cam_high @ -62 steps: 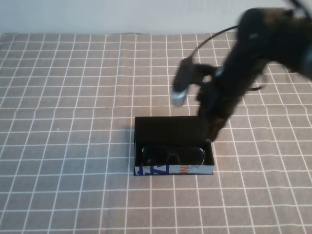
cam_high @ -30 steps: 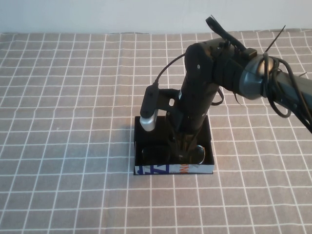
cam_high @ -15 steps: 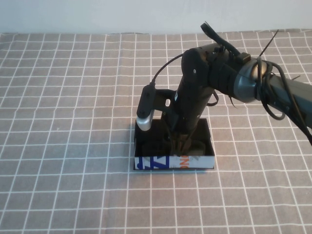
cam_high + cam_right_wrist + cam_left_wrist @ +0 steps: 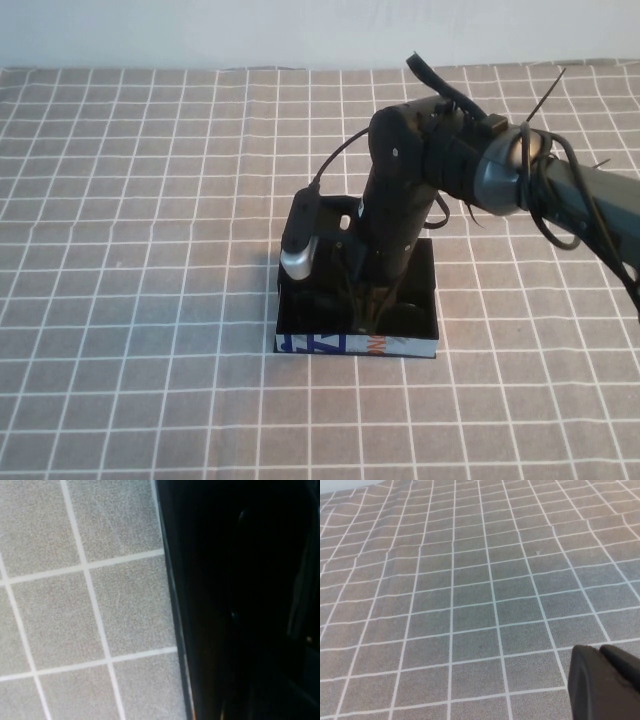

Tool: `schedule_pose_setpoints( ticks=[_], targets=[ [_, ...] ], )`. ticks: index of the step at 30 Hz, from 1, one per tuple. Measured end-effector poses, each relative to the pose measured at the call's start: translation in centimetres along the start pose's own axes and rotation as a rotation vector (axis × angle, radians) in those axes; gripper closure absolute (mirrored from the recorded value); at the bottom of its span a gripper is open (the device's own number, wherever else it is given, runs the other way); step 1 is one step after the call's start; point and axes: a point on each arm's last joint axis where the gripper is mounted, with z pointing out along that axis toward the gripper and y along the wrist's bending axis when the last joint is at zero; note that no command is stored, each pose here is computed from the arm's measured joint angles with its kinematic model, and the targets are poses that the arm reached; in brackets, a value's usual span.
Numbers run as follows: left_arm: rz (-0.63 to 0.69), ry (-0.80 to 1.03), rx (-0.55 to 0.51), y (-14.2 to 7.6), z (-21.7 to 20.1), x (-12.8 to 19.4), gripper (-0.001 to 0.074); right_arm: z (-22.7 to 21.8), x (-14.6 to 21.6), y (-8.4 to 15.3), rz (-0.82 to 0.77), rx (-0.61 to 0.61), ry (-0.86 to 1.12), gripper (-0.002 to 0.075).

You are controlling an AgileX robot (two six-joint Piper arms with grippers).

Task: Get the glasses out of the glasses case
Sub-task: Pick up the glasses from the glasses case, then place the glasses on the table

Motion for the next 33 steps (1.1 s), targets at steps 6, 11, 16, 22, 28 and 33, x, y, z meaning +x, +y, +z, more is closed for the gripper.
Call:
schedule_pose_setpoints(
  ticks=[6,11,16,22,28,33],
  targets=[
    [0.000,0.000,0.000,0.0,0.0,0.0,0.0739,-0.3,0.1,0.0,0.038,-0.003,0.002,0.0692],
    [0.000,0.000,0.000,0.0,0.0,0.0,0.0740,-5.3,1.4,-0.3,0.258,0.069,-0.026,0.0704],
    [0.000,0.000,0.000,0.0,0.0,0.0,0.0739,-14.2,5.9,-0.3,0.648,0.190,-0.160,0.0706],
    [0.000,0.000,0.000,0.0,0.0,0.0,0.0739,-17.3,13.1,2.8,1.130,0.231,-0.154,0.0706],
    [0.000,0.000,0.000,0.0,0.0,0.0,0.0739,-11.4,17.8,4.0,1.355,0.205,-0.111,0.0706],
    [0.000,0.000,0.000,0.0,0.0,0.0,0.0739,-6.2,18.7,3.4,1.394,0.180,-0.091,0.0625]
  ],
)
